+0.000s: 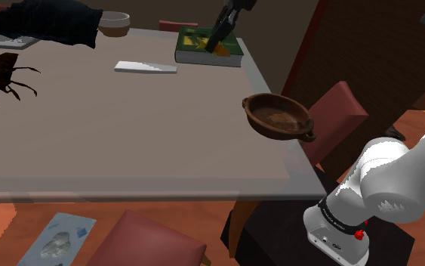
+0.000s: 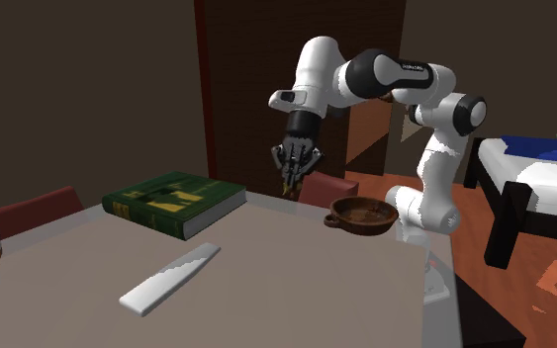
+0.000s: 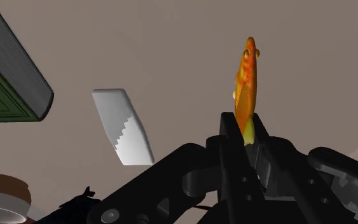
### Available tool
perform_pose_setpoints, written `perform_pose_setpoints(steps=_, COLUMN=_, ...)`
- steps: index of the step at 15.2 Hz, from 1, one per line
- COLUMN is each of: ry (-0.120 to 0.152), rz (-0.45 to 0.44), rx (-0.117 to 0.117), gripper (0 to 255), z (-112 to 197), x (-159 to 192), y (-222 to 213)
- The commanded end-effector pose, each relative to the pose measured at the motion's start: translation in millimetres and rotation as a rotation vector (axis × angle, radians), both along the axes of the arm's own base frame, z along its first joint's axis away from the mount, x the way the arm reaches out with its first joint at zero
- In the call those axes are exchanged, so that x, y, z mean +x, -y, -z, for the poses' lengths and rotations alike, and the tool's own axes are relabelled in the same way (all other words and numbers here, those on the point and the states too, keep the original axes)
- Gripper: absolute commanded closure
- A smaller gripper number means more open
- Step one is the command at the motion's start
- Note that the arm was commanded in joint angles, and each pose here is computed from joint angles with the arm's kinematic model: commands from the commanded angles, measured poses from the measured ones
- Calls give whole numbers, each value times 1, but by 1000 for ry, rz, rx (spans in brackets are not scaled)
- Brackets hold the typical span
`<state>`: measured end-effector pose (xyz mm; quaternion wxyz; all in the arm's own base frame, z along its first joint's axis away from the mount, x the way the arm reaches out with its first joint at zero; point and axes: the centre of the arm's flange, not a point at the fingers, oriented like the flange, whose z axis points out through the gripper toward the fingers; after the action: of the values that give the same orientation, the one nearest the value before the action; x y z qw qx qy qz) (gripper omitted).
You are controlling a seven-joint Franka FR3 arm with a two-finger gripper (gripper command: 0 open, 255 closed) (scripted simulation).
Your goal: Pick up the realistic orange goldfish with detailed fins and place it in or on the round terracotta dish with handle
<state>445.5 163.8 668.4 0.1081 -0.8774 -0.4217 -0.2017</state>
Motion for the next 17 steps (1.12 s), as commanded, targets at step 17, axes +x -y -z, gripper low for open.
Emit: perform_pose_setpoints(steps=17, ry=0, rz=0, rx=0, gripper=255, z=-5, x=-216, y=75)
